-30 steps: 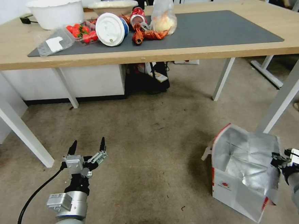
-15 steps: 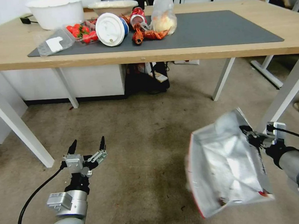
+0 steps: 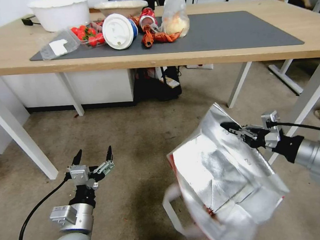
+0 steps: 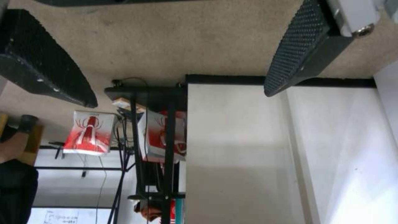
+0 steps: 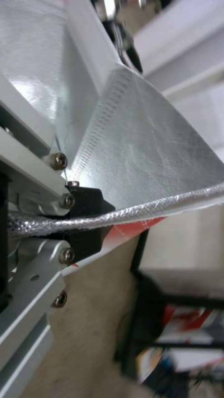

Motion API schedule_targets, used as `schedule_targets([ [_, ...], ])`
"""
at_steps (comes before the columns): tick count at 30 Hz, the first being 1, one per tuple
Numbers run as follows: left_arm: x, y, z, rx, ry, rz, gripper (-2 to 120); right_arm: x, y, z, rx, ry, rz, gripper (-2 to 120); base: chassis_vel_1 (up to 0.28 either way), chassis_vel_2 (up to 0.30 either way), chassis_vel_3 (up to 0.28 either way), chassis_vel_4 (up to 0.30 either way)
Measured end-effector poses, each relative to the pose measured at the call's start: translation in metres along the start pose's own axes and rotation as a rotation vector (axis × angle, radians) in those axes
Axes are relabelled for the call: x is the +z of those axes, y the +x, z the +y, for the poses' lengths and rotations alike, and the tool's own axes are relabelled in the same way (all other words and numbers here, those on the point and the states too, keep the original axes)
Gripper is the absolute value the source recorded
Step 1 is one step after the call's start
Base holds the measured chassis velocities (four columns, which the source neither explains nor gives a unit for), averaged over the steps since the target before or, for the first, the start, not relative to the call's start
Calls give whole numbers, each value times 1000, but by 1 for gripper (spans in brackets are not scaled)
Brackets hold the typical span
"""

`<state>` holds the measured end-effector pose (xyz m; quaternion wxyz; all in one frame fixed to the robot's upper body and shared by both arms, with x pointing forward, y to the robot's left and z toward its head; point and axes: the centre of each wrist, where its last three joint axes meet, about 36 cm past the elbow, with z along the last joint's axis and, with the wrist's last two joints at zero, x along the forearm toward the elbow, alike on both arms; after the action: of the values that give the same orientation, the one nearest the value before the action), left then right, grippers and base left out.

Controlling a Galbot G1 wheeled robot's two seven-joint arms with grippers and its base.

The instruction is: Pick up the food delivery bag from the floor and place it on the table.

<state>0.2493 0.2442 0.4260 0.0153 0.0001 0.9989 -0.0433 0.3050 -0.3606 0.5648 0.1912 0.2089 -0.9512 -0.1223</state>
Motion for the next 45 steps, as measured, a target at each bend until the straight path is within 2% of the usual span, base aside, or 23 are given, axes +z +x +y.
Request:
schedule_targets([
  [1,0,0,0,0,0,0,100,0,0,0,0,0,0,0,0,0,0,0],
  [4,0,0,0,-1,0,1,100,-20,-7,-3,-162,104,16,0,0,0,0,0],
  [5,0,0,0,-1,0,1,100,-20,-7,-3,-162,104,16,0,0,0,0,0],
  [8,1,0,1,-2,-2,4,100,-43,-16,-16,-309,214,20,0,0,0,0,0],
  [9,1,0,1,-2,-2,4,100,-43,-16,-16,-309,214,20,0,0,0,0,0],
  [12,2,0,1,-3,-1,7,100,-69,-24,-22,-482,276,12,0,0,0,0,0],
  [13,2,0,1,-3,-1,7,100,-69,-24,-22,-482,276,12,0,0,0,0,0],
  [17,2,0,1,-3,1,8,100,-84,-30,-15,-692,294,29,0,0,0,0,0],
  [18,2,0,1,-3,1,8,100,-84,-30,-15,-692,294,29,0,0,0,0,0],
  [20,2,0,1,-2,1,8,100,-91,-33,-12,-788,309,71,0,0,0,0,0],
  [29,1,0,0,4,2,4,100,-114,-37,-31,-923,328,136,0,0,0,0,0],
  [36,0,0,0,13,11,-7,100,-122,-40,-46,-912,356,184,0,0,0,0,0],
  [45,0,0,0,18,13,-10,100,-119,-40,-50,-940,341,206,0,0,0,0,0],
])
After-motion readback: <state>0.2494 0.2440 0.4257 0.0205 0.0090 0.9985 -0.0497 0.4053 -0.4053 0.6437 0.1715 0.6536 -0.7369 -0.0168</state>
